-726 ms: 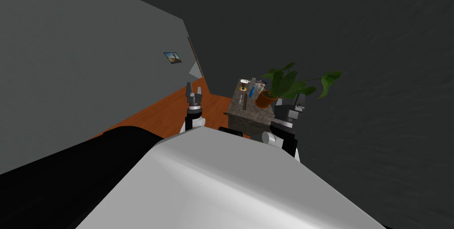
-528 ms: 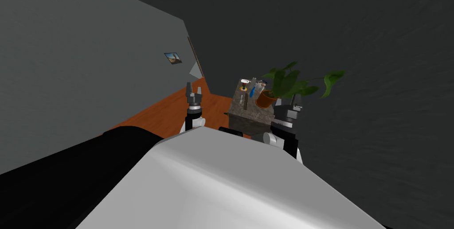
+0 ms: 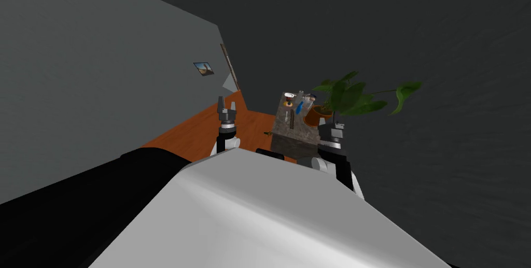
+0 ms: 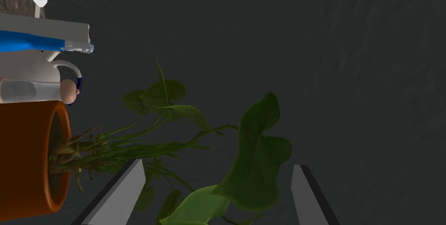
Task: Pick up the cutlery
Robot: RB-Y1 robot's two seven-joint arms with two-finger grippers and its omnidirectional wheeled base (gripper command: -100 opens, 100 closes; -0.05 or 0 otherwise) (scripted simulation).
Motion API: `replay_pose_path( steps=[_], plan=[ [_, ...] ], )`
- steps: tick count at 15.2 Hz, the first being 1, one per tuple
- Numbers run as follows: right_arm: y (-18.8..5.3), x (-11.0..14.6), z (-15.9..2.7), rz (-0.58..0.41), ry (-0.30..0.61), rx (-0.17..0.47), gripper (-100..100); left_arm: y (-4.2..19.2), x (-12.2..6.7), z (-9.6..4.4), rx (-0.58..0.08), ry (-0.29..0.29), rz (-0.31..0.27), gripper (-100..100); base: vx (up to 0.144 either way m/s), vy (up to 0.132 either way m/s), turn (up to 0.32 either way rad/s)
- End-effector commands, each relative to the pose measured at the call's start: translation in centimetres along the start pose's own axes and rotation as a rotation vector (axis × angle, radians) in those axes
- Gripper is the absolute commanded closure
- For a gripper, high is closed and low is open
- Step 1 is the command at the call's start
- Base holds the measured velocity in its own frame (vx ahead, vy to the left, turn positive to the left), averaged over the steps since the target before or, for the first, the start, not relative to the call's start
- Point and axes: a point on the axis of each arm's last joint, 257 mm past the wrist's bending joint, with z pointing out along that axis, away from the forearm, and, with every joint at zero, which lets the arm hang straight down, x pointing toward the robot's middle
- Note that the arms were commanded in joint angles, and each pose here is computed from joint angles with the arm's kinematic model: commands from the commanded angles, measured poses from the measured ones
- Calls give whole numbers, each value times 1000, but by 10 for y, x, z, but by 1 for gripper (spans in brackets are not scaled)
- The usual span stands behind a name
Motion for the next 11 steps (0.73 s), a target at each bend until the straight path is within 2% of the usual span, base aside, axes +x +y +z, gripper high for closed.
replay_pose_path(
  steps=[1,4,5,6,7,8,9,10,11],
  plan=[
    [-14,1,-2,-29,35,45,-100,0,0,0,0,0,0,0,11,151,-6],
    [-26,3,-4,-61,74,81,-100,0,0,0,0,0,0,0,-4,150,-6],
    [-38,4,-6,-81,96,120,-100,0,0,0,0,0,0,0,-12,164,-7],
    [-38,4,-6,-89,108,120,-100,0,0,0,0,0,0,0,-5,160,-11],
    [-51,4,-10,-110,129,162,-100,0,0,0,0,0,0,0,16,192,-3],
    [-51,5,-10,-121,142,162,-100,0,0,0,0,0,0,0,30,185,-9],
    [-65,4,-14,-141,162,206,-100,0,0,0,0,0,0,0,26,202,-5],
    [-65,5,-13,-154,178,205,-100,0,0,0,0,0,0,0,20,196,-14],
    [-80,4,-18,-176,198,252,-100,0,0,0,0,0,0,0,34,202,-10]
  ],
)
